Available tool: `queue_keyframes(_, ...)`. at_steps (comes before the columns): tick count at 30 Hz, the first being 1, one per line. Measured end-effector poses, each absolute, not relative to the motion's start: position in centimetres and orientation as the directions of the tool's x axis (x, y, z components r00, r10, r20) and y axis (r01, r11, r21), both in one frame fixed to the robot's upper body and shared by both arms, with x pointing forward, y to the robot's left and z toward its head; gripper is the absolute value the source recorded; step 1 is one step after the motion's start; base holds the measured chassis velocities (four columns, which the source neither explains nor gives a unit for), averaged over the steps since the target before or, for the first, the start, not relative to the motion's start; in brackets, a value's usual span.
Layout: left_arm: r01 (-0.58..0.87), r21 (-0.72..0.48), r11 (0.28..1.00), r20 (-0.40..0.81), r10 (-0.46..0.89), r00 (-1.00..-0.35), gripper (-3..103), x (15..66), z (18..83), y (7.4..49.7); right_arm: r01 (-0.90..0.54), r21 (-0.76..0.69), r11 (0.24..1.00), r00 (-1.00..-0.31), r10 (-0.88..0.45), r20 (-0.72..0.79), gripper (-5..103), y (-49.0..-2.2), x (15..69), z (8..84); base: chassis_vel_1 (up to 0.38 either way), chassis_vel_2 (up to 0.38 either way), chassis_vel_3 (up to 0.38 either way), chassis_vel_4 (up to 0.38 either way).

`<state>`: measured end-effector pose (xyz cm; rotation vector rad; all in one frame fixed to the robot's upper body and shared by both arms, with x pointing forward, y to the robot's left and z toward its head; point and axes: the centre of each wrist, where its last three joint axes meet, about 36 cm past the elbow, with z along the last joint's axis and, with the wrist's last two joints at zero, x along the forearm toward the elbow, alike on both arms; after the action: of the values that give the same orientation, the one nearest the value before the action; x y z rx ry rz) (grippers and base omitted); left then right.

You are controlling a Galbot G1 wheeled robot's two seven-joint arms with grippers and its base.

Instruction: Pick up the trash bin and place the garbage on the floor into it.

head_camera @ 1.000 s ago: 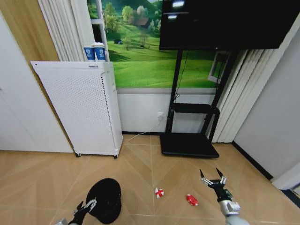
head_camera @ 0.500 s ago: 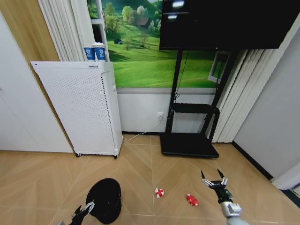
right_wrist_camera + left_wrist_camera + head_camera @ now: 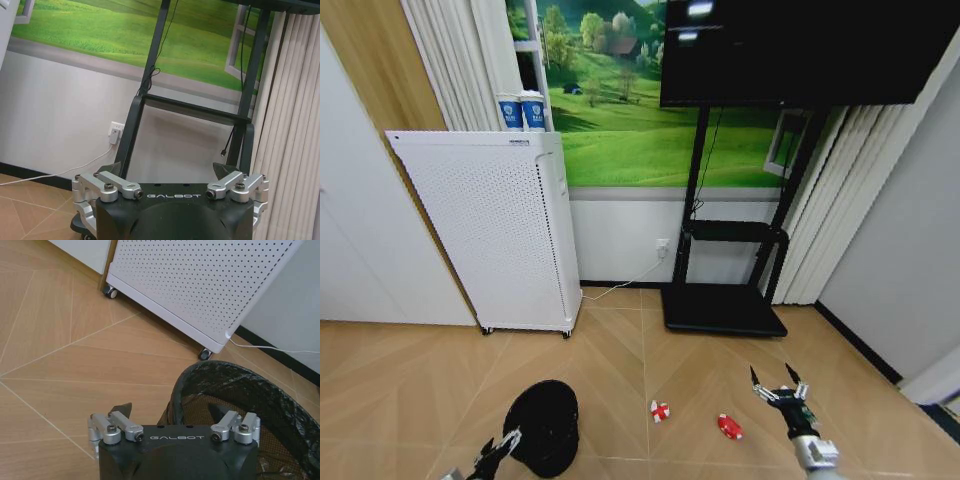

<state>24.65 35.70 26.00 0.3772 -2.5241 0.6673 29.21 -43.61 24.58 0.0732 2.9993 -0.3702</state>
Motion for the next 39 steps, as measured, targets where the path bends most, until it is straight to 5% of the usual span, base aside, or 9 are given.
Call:
queue_keyframes(23,-0.389,-0.394,0.832,0.542,-0.132,-0.83,7,24.3,25.0,35.9,0.081,-0.232,0.969,-0.989,0.049,-0.14,100,-43.2,28.6,24.4,0.0,0.0,0.0,0.0)
queue_keyframes(39,-0.367,-0.349,0.862,0.476,-0.175,-0.862,7,24.7,30.4,38.6,0.085,-0.264,0.961,-0.979,0.031,-0.203,100,-42.2,30.3,25.6,0.0,0.0,0.0,0.0)
